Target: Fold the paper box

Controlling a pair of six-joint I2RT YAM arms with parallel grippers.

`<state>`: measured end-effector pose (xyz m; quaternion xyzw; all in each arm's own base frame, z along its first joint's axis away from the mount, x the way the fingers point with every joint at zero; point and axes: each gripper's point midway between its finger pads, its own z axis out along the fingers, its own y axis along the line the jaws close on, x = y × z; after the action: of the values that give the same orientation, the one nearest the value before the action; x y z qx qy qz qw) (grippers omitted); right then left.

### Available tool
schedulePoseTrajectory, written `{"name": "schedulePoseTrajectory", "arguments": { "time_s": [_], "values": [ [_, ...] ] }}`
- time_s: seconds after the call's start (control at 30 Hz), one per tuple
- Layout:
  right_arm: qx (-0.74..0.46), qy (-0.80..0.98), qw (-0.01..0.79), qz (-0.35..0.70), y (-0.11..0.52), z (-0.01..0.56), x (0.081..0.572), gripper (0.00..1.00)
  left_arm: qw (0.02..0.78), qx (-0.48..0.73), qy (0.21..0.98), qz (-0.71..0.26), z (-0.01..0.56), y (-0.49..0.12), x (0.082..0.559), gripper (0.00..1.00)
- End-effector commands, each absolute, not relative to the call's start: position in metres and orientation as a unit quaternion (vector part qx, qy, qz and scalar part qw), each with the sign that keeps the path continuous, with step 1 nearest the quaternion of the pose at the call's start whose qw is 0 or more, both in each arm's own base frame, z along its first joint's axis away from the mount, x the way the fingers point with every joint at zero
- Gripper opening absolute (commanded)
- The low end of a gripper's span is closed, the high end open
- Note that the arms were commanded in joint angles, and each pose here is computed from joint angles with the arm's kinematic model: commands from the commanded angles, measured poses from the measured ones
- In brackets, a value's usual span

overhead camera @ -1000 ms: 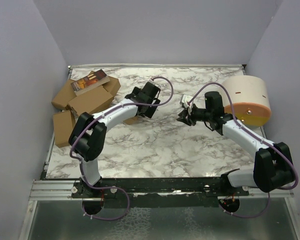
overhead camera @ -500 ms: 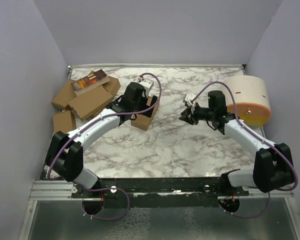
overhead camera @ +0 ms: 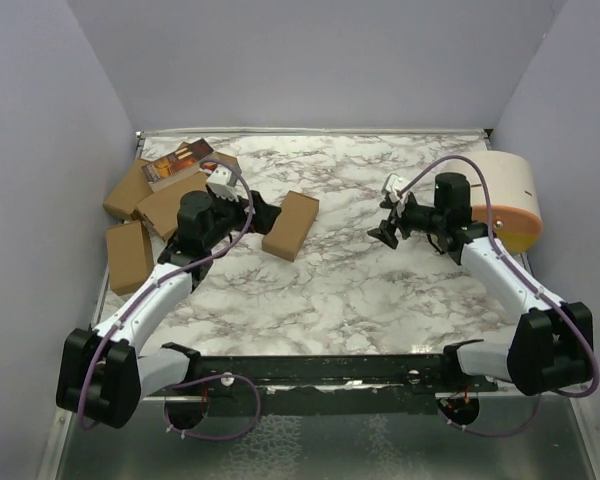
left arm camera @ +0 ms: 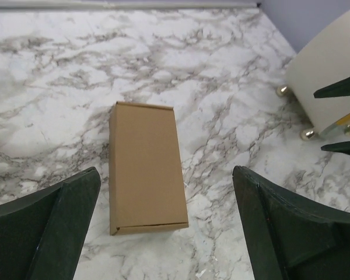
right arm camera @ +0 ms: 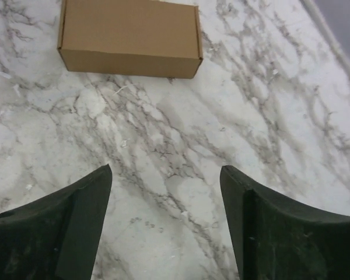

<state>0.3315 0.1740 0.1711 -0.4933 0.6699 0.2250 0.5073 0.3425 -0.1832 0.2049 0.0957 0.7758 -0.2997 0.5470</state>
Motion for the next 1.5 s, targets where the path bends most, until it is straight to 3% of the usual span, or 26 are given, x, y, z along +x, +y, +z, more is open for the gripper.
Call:
{"name": "schedulePoseTrajectory", "arguments": {
  "time_s": [0.0, 0.03, 0.07, 0.33, 0.67, 0.97, 1.47],
  "values": [
    [-0.496, 0.649, 0.563, 0.129, 0.154, 0.22, 0.352, 0.89, 0.616, 0.08, 0.704, -0.344, 0.276, -0.171, 0.342, 0.99],
    [-0.487, 0.649, 0.574, 0.111, 0.15, 0.233, 0.356, 0.98, 0.626, 0.077, 0.699, -0.338, 0.287, -0.164, 0.343, 0.99],
    [-0.473, 0.65, 0.586, 0.097, 0.146, 0.252, 0.361, 1.0, 0.635, 0.075, 0.693, -0.331, 0.299, -0.158, 0.343, 0.99],
    [-0.321, 0.679, 0.654, 0.092, 0.127, 0.398, 0.374, 1.0, 0.674, 0.056, 0.672, -0.301, 0.385, -0.137, 0.343, 0.99],
    [-0.297, 0.626, 0.707, 0.14, 0.135, 0.514, 0.336, 1.0, 0.688, 0.08, 0.653, -0.307, 0.463, -0.141, 0.334, 0.99],
    [-0.158, 0.641, 0.738, 0.138, 0.106, 0.539, 0.334, 1.0, 0.699, 0.098, 0.639, -0.305, 0.488, -0.14, 0.319, 0.99],
    [-0.141, 0.646, 0.738, 0.13, 0.098, 0.53, 0.327, 1.0, 0.695, 0.108, 0.649, -0.29, 0.487, -0.138, 0.316, 0.99]
  ]
}}
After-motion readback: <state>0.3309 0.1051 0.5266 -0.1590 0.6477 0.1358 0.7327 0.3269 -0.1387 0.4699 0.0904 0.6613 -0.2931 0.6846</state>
